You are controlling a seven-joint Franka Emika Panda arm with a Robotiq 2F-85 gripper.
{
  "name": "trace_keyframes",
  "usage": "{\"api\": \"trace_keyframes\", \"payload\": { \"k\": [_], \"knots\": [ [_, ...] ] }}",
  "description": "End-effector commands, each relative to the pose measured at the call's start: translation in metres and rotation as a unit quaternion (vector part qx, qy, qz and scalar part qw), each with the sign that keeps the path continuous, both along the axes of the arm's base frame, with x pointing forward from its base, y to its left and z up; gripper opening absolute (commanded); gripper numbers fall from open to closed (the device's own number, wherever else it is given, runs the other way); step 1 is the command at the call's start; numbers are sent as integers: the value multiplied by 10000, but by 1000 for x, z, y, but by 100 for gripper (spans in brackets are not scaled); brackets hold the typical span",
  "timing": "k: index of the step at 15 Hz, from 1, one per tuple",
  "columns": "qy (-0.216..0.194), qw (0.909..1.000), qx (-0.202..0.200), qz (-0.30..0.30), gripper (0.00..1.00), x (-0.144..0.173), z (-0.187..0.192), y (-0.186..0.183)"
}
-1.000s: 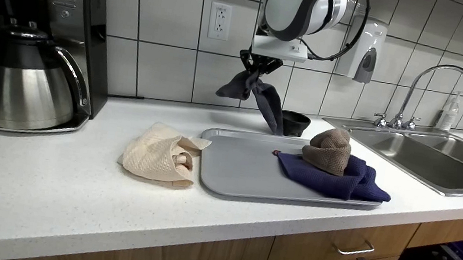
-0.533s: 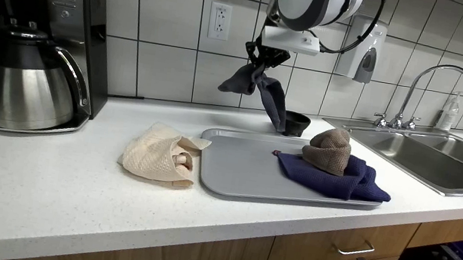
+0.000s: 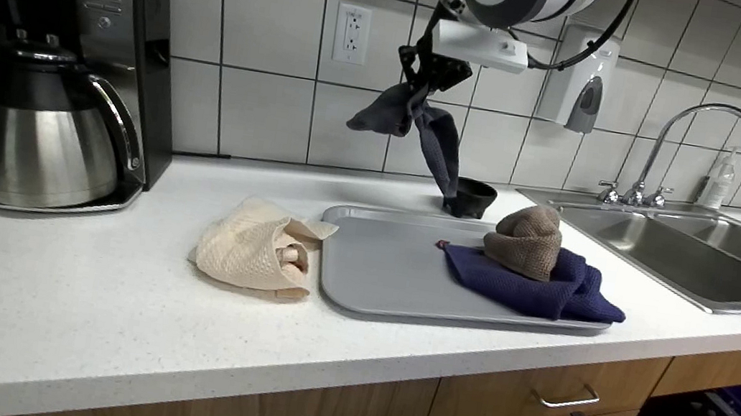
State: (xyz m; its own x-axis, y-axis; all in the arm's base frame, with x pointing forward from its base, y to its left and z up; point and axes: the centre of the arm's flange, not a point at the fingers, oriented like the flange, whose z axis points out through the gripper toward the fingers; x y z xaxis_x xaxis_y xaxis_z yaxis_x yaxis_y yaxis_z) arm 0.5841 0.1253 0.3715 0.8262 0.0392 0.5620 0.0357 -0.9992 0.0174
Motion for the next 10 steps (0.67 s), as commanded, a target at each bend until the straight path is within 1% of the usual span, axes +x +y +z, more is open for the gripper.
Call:
{"api": "trace_keyframes", "payload": {
  "k": [1, 4, 10],
  "knots": [
    [-107, 9996, 42, 258, 2, -24, 18, -2],
    [-97, 9990, 23, 435, 2, -36, 22, 3],
    [70, 9965, 3, 831, 2, -64, 25, 13]
  ]
}}
